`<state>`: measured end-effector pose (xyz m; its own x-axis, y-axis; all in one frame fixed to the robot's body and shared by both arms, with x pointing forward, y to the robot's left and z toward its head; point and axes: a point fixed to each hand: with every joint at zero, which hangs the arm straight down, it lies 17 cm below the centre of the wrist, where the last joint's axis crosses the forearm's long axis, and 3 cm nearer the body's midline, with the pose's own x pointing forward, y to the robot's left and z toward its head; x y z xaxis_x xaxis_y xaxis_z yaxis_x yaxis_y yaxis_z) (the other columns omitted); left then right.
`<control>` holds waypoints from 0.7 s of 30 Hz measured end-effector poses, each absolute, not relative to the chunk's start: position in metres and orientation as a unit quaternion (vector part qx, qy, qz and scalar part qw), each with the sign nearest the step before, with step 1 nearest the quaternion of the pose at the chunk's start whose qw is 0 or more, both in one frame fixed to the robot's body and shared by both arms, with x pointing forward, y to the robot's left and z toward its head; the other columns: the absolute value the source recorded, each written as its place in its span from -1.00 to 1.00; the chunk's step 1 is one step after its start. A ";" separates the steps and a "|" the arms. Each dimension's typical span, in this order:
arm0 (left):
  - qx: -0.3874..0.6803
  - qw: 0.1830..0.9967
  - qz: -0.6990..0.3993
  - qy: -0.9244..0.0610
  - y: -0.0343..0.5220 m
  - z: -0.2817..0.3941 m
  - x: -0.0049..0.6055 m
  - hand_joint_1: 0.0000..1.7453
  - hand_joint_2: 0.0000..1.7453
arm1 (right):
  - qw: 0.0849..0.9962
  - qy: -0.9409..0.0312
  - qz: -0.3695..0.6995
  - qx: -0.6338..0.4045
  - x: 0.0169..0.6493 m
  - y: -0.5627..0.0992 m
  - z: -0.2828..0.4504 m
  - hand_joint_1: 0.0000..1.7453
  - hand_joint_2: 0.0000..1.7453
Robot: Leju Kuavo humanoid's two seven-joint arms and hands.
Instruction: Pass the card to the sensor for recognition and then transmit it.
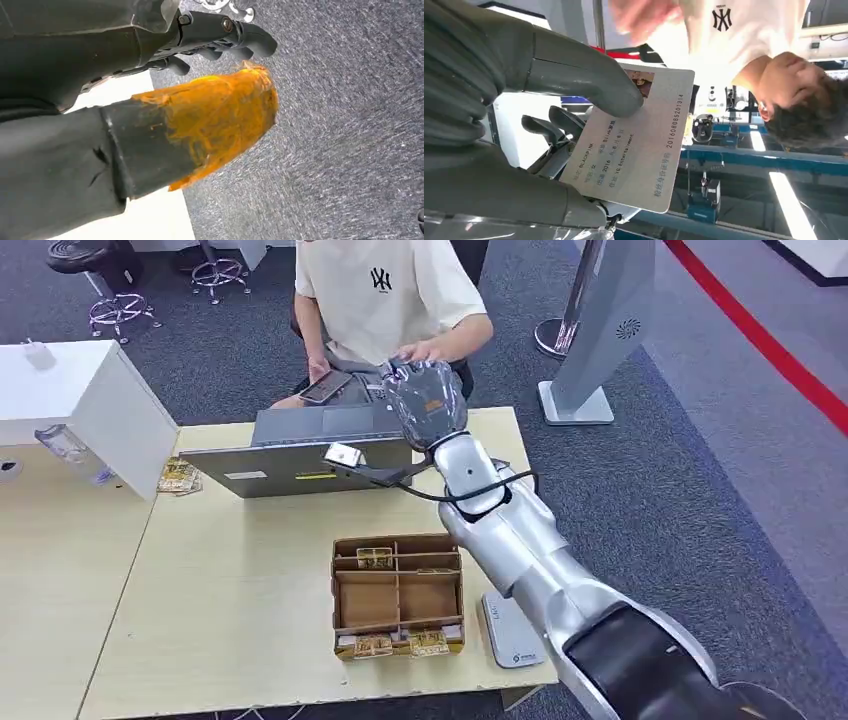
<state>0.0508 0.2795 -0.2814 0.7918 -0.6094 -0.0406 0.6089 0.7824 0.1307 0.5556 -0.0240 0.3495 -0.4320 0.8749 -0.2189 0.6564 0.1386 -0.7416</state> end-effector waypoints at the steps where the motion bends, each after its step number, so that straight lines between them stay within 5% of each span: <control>1: 0.069 0.944 -0.323 -0.002 0.280 -0.281 0.051 -1.00 -1.00 | 0.134 -0.742 0.406 -0.516 0.556 -0.024 0.350 1.00 1.00; 21: 0.072 0.942 -0.328 -0.006 0.281 -0.281 0.055 -1.00 -1.00 | 0.141 -0.734 0.406 -0.526 0.558 -0.024 0.347 1.00 1.00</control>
<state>0.0555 0.2813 -0.2810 0.7845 -0.6191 -0.0366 0.6174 0.7741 0.1397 0.5578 -0.0238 0.3468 -0.4074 0.8866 -0.2190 0.6572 0.1181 -0.7444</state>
